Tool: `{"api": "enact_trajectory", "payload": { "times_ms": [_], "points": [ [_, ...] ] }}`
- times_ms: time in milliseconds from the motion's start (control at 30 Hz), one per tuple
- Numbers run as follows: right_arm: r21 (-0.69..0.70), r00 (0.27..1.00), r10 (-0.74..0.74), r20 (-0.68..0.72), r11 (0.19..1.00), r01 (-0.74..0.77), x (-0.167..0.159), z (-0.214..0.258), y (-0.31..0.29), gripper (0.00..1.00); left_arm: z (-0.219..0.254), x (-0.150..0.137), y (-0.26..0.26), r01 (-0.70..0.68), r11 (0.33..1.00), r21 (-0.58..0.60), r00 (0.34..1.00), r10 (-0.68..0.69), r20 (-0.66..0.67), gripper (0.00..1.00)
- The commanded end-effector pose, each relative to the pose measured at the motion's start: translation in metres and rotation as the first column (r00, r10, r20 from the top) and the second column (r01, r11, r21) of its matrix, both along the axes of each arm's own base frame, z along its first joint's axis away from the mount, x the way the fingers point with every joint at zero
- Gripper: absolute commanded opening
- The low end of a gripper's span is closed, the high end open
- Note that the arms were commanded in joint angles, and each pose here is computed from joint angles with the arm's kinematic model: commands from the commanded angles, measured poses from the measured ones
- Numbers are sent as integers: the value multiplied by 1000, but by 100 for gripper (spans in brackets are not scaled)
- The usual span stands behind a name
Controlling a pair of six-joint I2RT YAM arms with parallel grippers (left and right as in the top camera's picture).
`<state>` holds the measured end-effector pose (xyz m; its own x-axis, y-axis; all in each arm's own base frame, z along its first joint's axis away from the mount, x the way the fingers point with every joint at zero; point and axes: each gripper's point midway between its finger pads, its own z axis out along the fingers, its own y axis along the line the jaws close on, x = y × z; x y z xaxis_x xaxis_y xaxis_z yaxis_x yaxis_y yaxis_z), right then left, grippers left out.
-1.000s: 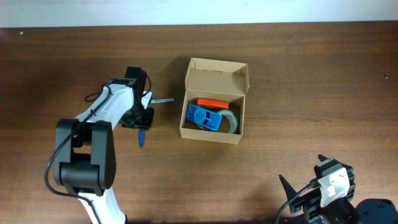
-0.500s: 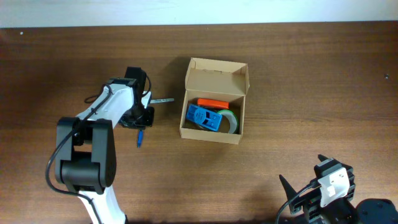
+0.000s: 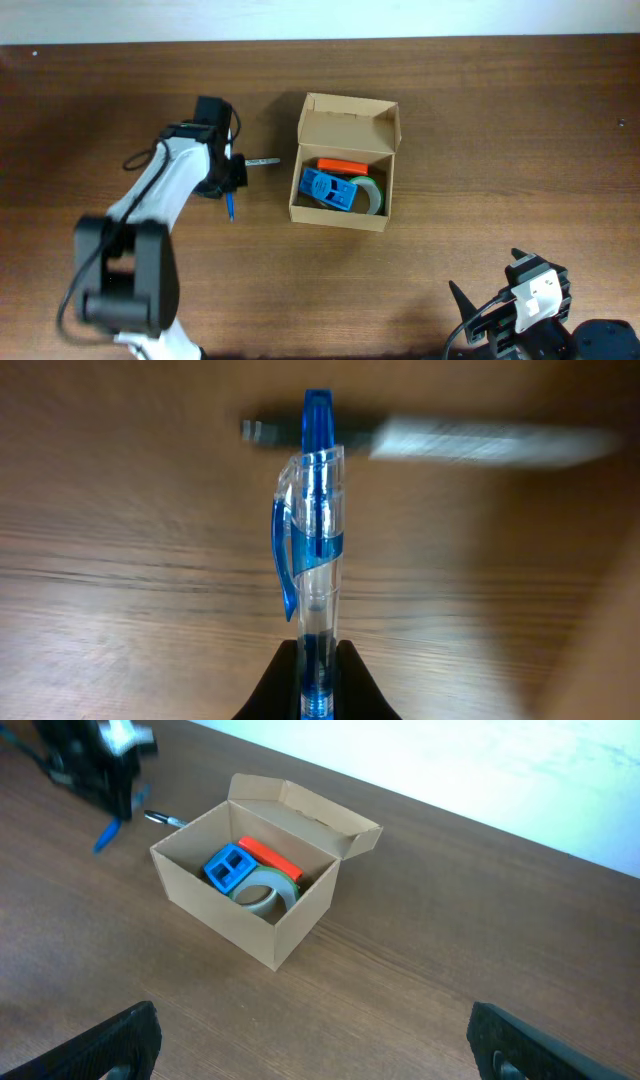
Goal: Pack container
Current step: 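Carry the blue pen into the box and release it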
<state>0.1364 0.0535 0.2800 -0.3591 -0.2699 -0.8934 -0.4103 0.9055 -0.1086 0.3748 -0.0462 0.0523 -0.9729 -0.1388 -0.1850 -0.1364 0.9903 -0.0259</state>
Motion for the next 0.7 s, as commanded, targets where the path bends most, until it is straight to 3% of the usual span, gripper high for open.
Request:
{"api": "enact_trajectory", "payload": {
  "times_ms": [0,200,333,467,667],
  "points": [
    [4,1000,-20,4,1000,20,1,0,-3,99,68,11,-26,-33,997,-76,981,47,190,8],
    [4,1000,-20,4,1000,20,1,0,-3,99,130,21,-77,-90,972,-216,934,157,320,8],
    [4,1000,-20,4,1000,20,1,0,-3,99,148,29,-128,-155,913,-377,898,289,332,8],
    [4,1000,-20,4,1000,20,1,0,-3,99,144,31,-170,-268,815,-514,863,440,249,8],
    [4,1000,-20,4,1000,20,1,0,-3,99,130,32,-220,-394,674,-625,798,588,130,8]
  ]
}}
